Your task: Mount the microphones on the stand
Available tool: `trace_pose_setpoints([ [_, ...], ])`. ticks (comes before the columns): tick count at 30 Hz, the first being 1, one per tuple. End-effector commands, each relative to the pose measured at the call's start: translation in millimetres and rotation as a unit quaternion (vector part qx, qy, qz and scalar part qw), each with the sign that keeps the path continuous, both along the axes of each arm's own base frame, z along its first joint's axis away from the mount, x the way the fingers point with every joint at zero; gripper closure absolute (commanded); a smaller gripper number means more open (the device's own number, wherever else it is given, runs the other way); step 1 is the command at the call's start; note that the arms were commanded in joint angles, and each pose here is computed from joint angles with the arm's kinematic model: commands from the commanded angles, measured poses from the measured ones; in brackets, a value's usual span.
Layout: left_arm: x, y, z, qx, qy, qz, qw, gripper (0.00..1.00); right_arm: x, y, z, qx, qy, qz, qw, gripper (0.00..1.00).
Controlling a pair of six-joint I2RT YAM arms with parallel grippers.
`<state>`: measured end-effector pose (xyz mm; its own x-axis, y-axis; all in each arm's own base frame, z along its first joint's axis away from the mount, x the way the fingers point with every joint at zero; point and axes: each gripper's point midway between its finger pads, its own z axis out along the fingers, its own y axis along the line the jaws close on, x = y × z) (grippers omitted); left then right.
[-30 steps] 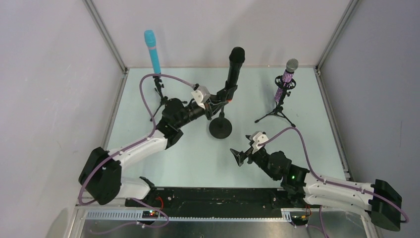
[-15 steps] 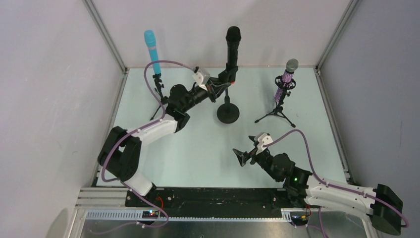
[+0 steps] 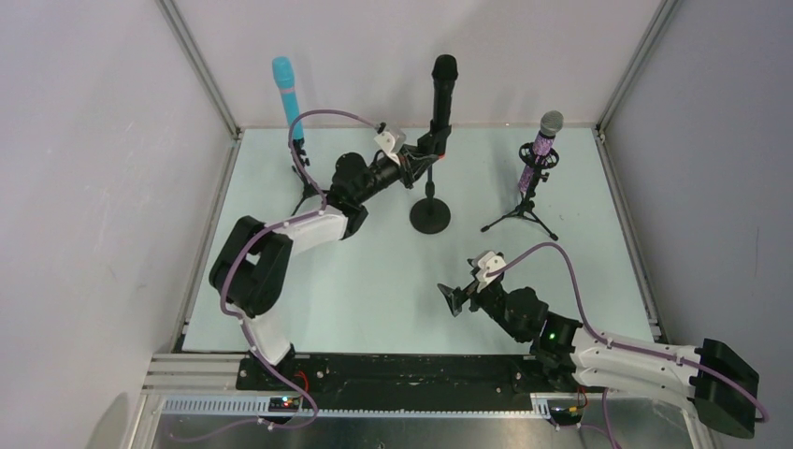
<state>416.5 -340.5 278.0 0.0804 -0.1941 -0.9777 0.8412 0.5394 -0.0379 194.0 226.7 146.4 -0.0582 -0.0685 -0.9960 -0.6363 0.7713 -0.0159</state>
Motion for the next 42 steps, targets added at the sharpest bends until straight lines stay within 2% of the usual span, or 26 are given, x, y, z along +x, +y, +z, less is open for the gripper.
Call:
trace_pose_setpoints([
  [1,5.9,5.8,67.9,-0.056,-0.103,0.015,0.993,1.00,4.5,6.2,21.7,0.025,-0.014,-0.002,1.000,0.06],
  [14,6.6,4.1,50.5,-0.058,-0.093,0.009,0.994,1.00,5.2,7.2,20.4,0.021,-0.012,-0.002,1.000,0.04],
  [15,6.0,4.5,50.6,-0.059,-0.094,0.009,0.994,0.98,5.5,7.2,20.2,0.021,-0.011,-0.003,1.000,0.04],
  [16,4.8,5.8,51.6,-0.061,-0.097,0.011,0.993,0.95,5.5,7.4,20.2,0.021,-0.011,-0.003,1.000,0.04],
  [22,1.2,8.2,50.9,-0.064,-0.103,0.010,0.993,0.56,7.5,12.1,17.4,0.006,-0.005,-0.002,1.000,0.03],
  [24,-0.1,8.0,50.6,-0.063,-0.105,0.007,0.992,0.49,7.7,13.6,17.7,0.004,-0.005,0.000,1.000,0.03],
  [31,-1.8,8.2,46.0,-0.057,-0.105,0.001,0.993,0.32,6.0,12.1,18.9,0.011,-0.005,0.001,1.000,0.02],
  [37,-2.0,10.8,42.4,-0.057,-0.102,0.005,0.993,0.12,6.2,11.7,18.8,0.012,-0.005,0.001,1.000,0.02],
  [42,-4.2,14.3,41.4,-0.059,-0.103,0.011,0.993,0.01,6.1,11.9,19.0,0.012,-0.005,0.002,1.000,0.02],
])
